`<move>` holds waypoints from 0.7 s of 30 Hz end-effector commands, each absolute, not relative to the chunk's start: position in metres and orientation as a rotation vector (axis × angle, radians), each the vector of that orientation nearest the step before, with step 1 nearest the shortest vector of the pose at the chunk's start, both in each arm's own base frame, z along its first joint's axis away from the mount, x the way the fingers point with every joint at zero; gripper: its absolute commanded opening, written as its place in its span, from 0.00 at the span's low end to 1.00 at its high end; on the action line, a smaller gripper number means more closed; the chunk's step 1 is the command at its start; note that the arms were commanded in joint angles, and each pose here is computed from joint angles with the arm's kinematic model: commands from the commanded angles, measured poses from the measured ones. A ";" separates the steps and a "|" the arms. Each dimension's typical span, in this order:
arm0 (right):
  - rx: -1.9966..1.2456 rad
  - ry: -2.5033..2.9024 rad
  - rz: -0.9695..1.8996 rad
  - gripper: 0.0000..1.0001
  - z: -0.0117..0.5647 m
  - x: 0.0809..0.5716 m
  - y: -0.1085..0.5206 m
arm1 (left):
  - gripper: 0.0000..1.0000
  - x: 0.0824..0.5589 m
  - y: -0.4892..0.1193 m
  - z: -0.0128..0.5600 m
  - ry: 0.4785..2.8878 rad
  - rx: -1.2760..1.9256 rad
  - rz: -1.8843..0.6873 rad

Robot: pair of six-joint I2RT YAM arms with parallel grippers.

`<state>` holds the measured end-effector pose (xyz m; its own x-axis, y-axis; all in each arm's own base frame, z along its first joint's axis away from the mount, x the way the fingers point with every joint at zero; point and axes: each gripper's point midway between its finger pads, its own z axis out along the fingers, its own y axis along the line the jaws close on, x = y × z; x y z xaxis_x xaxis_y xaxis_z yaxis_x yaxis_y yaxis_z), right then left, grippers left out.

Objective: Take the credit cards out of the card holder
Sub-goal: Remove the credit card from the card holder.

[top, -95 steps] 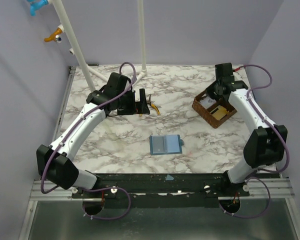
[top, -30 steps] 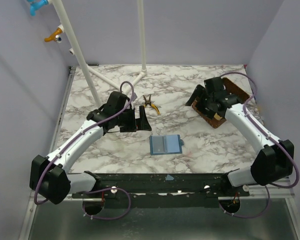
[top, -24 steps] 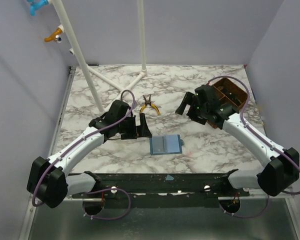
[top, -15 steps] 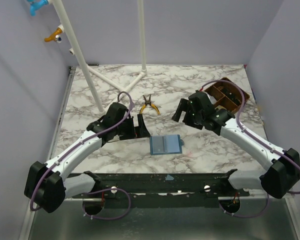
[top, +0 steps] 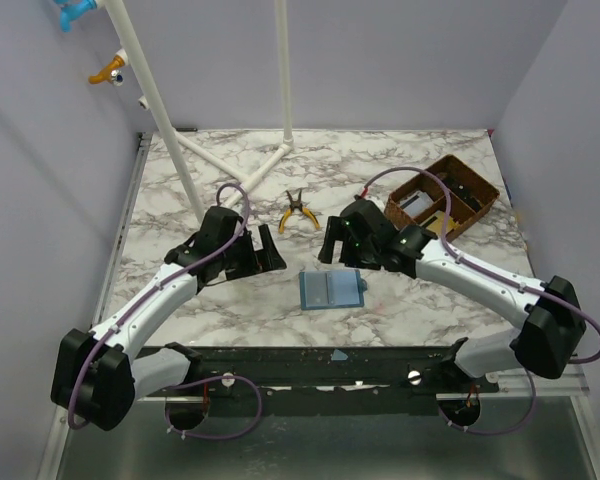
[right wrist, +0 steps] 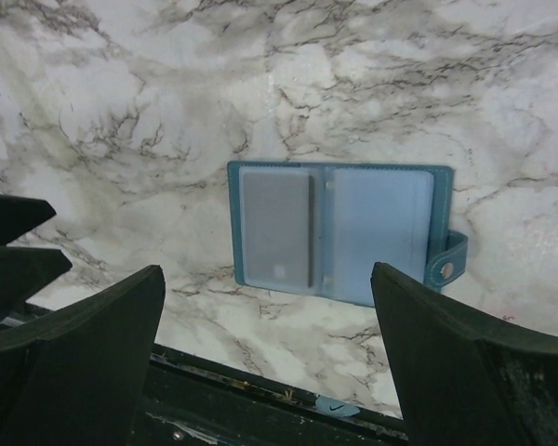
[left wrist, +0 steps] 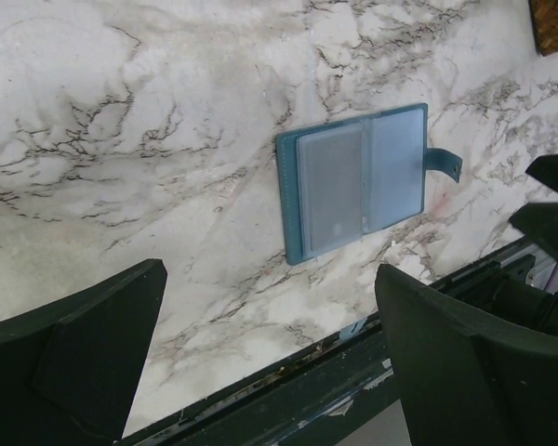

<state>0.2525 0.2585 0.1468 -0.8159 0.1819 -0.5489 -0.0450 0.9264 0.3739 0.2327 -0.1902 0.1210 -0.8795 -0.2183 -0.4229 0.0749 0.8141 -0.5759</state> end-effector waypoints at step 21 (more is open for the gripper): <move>-0.124 2.598 0.310 0.63 0.068 0.229 0.313 | 0.99 0.238 -0.181 0.109 2.518 -0.125 -0.846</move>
<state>0.2234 0.2994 0.0711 -0.8710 -0.0298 -0.4904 -0.1358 0.9739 0.1820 0.2403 -0.1787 0.1138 -0.8751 -0.2455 -0.4171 0.0454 0.8164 -0.5757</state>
